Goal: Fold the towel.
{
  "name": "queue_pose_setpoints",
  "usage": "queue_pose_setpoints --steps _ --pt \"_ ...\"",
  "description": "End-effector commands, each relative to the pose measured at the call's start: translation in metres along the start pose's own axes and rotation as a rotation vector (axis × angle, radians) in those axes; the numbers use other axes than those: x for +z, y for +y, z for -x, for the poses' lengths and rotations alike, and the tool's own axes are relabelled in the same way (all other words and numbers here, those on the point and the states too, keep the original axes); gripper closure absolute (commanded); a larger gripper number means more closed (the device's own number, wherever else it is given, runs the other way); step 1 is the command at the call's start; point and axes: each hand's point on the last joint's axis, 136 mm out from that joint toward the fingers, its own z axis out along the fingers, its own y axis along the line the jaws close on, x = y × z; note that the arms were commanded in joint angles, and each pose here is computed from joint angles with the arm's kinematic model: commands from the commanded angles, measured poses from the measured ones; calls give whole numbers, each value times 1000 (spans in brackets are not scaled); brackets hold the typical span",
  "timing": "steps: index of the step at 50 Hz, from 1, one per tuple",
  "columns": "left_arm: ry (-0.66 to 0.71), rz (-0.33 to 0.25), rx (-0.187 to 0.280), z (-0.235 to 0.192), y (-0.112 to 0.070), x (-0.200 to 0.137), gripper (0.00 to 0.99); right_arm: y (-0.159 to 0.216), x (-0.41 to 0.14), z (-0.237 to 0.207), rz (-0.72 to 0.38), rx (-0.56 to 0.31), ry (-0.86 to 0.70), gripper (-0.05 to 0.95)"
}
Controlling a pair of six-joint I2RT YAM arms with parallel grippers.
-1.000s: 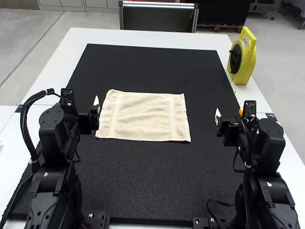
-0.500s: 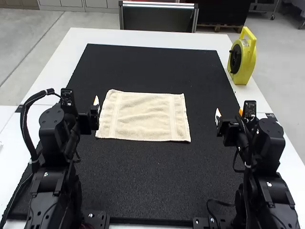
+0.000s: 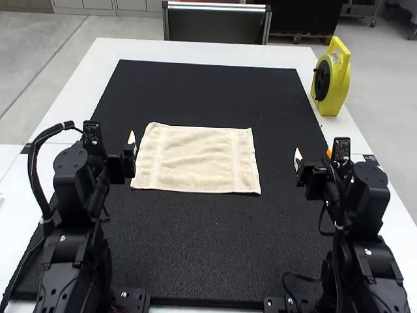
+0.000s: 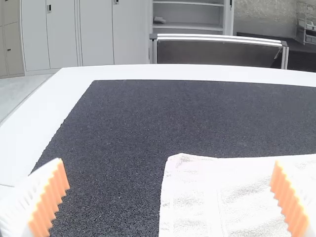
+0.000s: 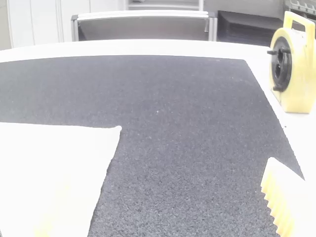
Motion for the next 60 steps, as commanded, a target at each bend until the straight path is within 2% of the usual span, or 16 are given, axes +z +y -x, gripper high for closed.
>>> queue_pose_setpoints --steps 1,4,7,13,15,17,22,24,28,31,35,44,48,53,60 --pt "-13 -7 58 2 -1 0 30 -2 0 -4 -16 -21 7 -8" --pt "-16 -10 66 3 -2 0 30 -1 0 -4 -11 -111 7 -10" --pt "-18 -11 97 3 -2 0 31 -1 0 -6 -10 -116 15 -10" --pt "-15 -13 106 2 -3 0 36 -2 0 -6 -12 -124 14 -10" --pt "-14 -20 132 2 -4 0 36 -2 0 -5 -13 -127 12 -10" --pt "-27 -25 182 5 -5 0 36 -2 1 -4 -14 -130 5 -10" --pt "-76 -25 236 17 -7 -1 46 -2 0 10 -20 -141 -47 -7" --pt "-95 -23 233 21 -7 -1 64 -3 0 11 -23 -170 -54 -5" --pt "-110 -23 187 25 -6 -2 64 -4 0 10 -28 -221 -49 -5" --pt "-105 -18 176 24 -5 -2 48 -6 0 7 -36 -218 -37 -5" --pt "-89 -15 198 20 -4 -1 38 -13 0 6 -61 -203 -30 -5" --pt "-75 -21 197 16 -5 -1 39 -28 -2 7 -124 -170 -29 -5" --pt "-67 -22 185 14 -5 -1 39 -34 -3 7 -146 -151 -28 -5" --pt "-49 -20 149 11 -4 -1 39 -38 -4 3 -160 -140 -14 -5" --pt "-16 -26 146 2 -5 0 38 -36 -3 1 -150 -132 -7 -7"
